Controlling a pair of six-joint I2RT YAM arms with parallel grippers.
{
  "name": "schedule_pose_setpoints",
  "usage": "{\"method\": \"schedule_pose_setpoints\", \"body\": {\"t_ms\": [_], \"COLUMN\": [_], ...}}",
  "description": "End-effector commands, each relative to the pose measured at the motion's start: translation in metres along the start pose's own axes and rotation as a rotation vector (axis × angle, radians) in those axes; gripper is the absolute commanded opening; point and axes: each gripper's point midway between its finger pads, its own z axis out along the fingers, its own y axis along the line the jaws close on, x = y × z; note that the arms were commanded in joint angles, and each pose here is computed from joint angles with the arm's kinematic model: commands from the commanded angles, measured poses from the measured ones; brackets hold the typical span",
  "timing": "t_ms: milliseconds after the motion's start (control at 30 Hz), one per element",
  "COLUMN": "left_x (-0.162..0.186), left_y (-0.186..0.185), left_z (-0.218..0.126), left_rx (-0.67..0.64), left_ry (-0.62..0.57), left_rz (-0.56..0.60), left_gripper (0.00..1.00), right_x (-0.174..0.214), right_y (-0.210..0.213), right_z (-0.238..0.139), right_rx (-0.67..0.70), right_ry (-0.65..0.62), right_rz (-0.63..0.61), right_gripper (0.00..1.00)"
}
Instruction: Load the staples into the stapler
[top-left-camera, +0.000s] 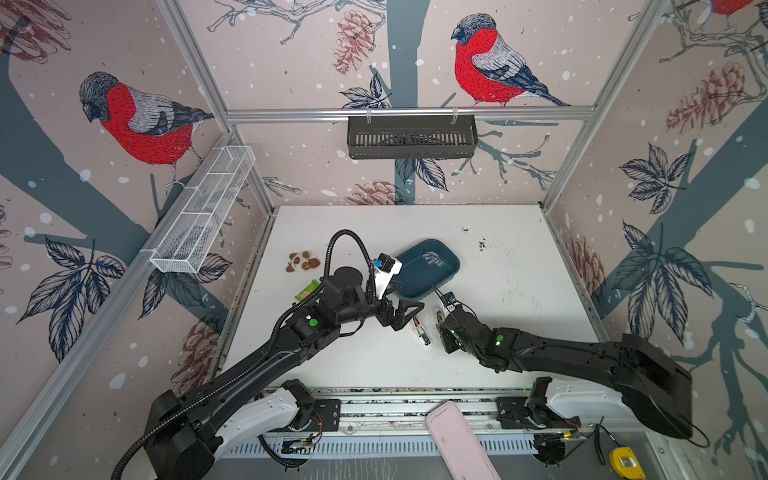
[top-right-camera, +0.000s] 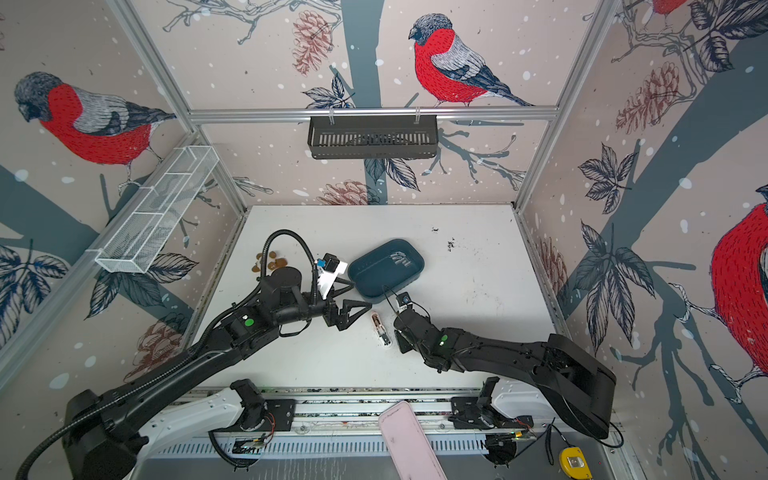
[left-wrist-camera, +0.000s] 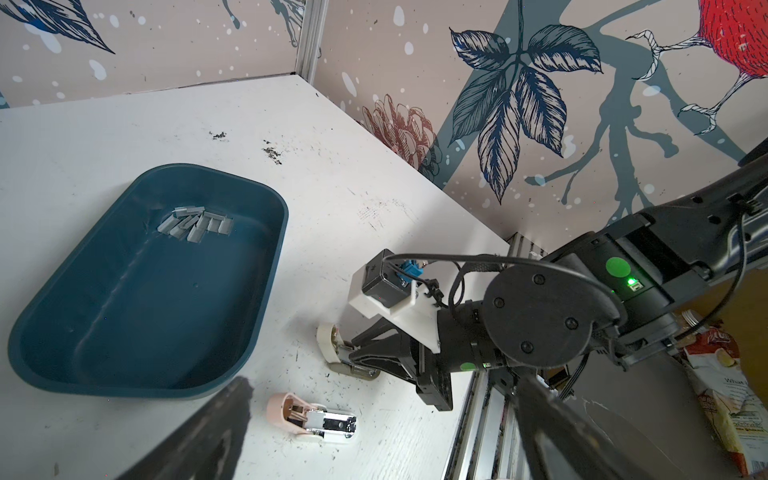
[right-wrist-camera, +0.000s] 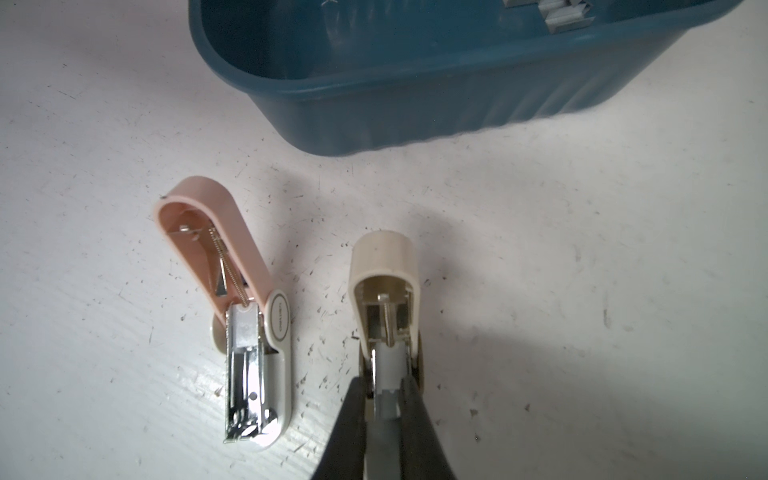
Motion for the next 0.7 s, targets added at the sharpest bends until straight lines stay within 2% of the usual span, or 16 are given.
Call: {"method": "schedule_pose_setpoints", "body": {"t_ms": [0,667], "left_x": [-0.015,-0.01], "left_y": [-0.009,-0.009], "left_z": [-0.002,-0.002], "left_rx": [0.036,0.037], "left_ry": [-0.053,-0.048], "left_rz": [0.03,0.024], "left_gripper": [0.98,0.99], "right_x": [-0.006,0.006], "right_y": [0.0,-0.007], "right_z": [0.0,0.007], "right_rx": [0.01,0.047], "right_ry": [-0.026,0.01], "right_rz": [0.002,-0.014], "right_gripper": [0.09,0.08]}}
